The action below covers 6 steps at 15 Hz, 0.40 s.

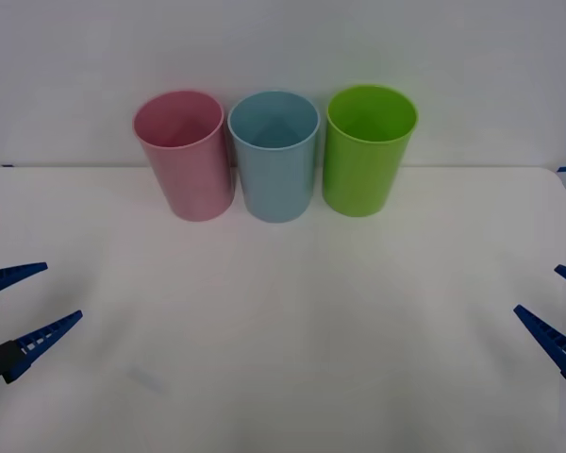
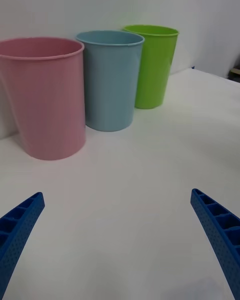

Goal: Grasp the object on the table and drop it into the matching bin: aluminum can to the light blue bin, PET bottle to the pink bin.

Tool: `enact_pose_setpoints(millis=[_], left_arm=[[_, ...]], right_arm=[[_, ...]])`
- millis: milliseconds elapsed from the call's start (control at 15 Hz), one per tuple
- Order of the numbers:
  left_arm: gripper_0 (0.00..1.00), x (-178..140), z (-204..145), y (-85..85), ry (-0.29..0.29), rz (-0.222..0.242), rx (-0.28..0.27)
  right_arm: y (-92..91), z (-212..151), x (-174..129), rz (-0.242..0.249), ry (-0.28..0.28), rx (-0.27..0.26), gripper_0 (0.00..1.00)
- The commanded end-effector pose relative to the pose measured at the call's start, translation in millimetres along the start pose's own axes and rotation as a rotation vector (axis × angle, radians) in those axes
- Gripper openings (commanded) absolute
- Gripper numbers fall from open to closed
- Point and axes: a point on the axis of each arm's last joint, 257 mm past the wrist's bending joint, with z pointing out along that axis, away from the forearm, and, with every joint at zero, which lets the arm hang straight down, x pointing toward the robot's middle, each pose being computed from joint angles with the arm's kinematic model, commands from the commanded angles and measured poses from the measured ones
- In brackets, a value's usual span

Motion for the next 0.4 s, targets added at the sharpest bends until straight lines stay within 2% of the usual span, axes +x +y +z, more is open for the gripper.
enact_pose_setpoints(millis=[67, 400], left_arm=[[1.0, 11.8, -9.0, -3.8, 0.022, -0.025, -0.009], [1.0, 13.7, -10.0, -4.4, 0.027, -0.025, -0.01]], right_arm=[[0.0, 0.0, 0.0, 0.0, 0.0, 0.0, 1.0], [0.0, 0.0, 0.0, 0.0, 0.0, 0.0, 1.0]])
